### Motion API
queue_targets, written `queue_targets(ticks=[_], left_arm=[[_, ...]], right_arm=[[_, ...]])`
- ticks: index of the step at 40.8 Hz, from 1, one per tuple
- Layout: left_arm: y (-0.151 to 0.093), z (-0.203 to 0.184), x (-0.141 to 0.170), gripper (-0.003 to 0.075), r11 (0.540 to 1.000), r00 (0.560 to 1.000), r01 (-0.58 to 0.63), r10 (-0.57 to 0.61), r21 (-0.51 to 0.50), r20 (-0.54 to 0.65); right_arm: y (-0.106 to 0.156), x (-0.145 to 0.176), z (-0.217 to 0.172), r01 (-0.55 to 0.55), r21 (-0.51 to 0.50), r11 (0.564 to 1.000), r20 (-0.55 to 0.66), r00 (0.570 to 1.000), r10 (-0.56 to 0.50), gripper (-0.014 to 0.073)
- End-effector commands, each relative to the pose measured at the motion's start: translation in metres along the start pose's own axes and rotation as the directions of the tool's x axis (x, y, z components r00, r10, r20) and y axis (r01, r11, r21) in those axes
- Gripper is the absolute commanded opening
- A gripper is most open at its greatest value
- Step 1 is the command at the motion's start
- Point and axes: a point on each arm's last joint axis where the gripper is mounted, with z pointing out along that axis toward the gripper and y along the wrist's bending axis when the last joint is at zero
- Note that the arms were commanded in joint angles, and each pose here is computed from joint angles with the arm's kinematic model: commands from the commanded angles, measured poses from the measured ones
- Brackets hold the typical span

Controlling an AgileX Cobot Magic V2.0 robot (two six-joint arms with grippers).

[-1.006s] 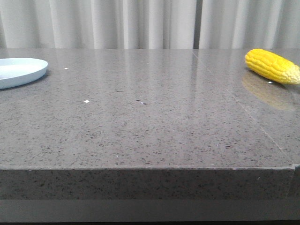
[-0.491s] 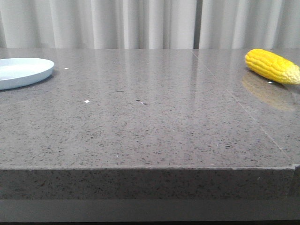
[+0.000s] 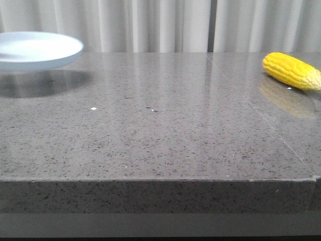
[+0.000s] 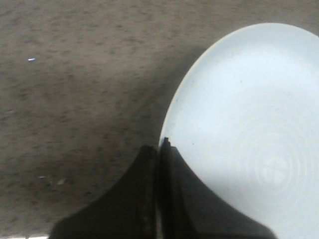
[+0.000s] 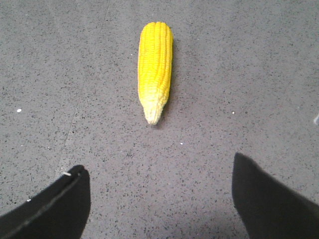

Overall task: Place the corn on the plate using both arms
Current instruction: 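Grip the plate rim with the left gripper and drag it toward the table center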

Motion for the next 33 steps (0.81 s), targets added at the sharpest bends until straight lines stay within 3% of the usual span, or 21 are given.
queue_targets(ticks=[1, 11, 19, 33], left_arm=[[-0.042, -0.025, -0.013, -0.002, 0.994, 0.995, -0.069, 0.062, 0.08, 0.081], [-0.112, -0.003, 0.0, -0.002, 0.96, 0.98, -0.201, 0.196, 0.195, 0.042], [-0.151, 0.016, 0.013, -0.002, 0.929, 0.963, -0.266, 0.27, 0.256, 0.019], [-0.171, 0.053, 0.029, -0.002, 0.914, 0.95, -0.284, 0.31, 0.289, -0.046]], right_arm=[[-0.001, -0.015, -0.005, 0.01, 0.012, 1.0, 0.094, 0.996, -0.011, 0.0606], [-0.001, -0.015, -0.005, 0.01, 0.012, 1.0, 0.094, 0.996, -0.011, 0.0606], [-0.001, -0.015, -0.005, 0.01, 0.012, 1.0, 0.094, 0.996, -0.011, 0.0606], [-0.001, -0.015, -0.005, 0.01, 0.012, 1.0, 0.094, 0.996, -0.011, 0.0606]])
